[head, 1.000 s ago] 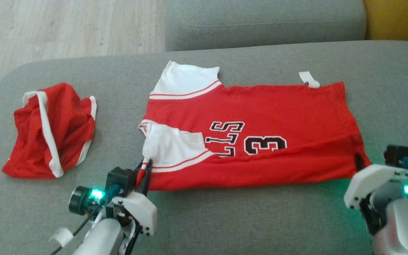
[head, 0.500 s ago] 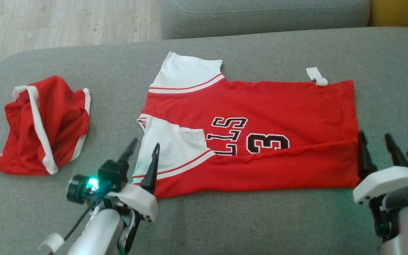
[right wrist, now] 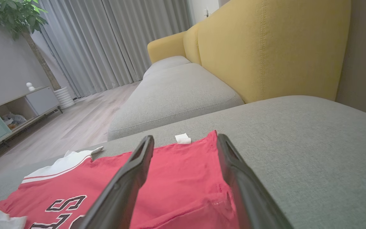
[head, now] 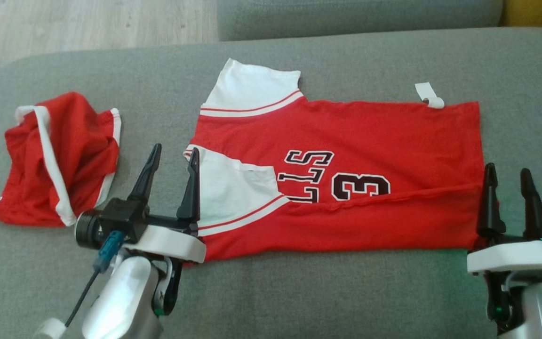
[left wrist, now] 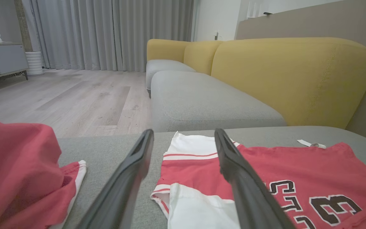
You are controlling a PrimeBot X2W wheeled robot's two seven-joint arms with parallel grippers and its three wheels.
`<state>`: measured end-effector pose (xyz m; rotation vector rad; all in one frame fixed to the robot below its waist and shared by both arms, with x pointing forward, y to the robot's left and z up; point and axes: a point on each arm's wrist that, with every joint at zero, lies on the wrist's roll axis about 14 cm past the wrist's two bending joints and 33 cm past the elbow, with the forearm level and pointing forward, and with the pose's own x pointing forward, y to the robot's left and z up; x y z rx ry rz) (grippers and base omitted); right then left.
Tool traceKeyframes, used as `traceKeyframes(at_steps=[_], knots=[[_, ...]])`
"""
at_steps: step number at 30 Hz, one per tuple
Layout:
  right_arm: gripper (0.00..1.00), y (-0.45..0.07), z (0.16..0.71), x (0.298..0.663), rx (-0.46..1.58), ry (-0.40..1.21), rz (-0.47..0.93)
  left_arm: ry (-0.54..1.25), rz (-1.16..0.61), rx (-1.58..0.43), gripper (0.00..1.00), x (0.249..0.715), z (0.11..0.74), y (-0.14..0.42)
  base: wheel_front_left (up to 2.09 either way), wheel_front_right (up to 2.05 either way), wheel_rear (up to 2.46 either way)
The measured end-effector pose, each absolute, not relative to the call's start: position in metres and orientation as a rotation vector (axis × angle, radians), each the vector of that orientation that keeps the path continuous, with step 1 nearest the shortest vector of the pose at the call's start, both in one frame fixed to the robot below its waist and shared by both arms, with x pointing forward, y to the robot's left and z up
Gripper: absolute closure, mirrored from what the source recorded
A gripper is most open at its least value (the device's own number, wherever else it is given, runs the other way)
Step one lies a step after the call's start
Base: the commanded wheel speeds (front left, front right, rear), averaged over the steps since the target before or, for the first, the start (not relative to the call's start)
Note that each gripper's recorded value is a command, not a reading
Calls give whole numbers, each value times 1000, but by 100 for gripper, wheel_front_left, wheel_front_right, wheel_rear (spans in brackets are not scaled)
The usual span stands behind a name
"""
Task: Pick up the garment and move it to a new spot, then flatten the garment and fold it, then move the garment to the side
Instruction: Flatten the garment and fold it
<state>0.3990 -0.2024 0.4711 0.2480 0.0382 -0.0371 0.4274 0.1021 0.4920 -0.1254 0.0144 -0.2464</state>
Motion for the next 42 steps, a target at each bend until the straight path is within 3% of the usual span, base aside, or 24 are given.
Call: traceKeyframes(at_steps=[6, 13, 18, 22, 27, 42], knots=[[0, -202, 469, 412, 238, 38, -35, 47, -312, -66, 0, 444, 479, 97, 0, 0, 0], [0, -201, 479, 448, 234, -16, -21, 89, -483, 168, 0, 536, 507, 79, 0, 0, 0], [0, -204, 469, 458, 245, -10, -28, 280, -507, 267, 0, 584, 480, 78, 0, 0, 0], [0, -215, 464, 458, 245, -8, -57, 502, -568, 277, 0, 592, 433, 66, 0, 0, 0], [0, -223, 458, 458, 272, -4, -81, 649, -602, 275, 0, 596, 399, 61, 0, 0, 0], [0, -249, 450, 447, 240, 14, -151, 795, -563, 238, 0, 628, 357, 71, 0, 0, 0]])
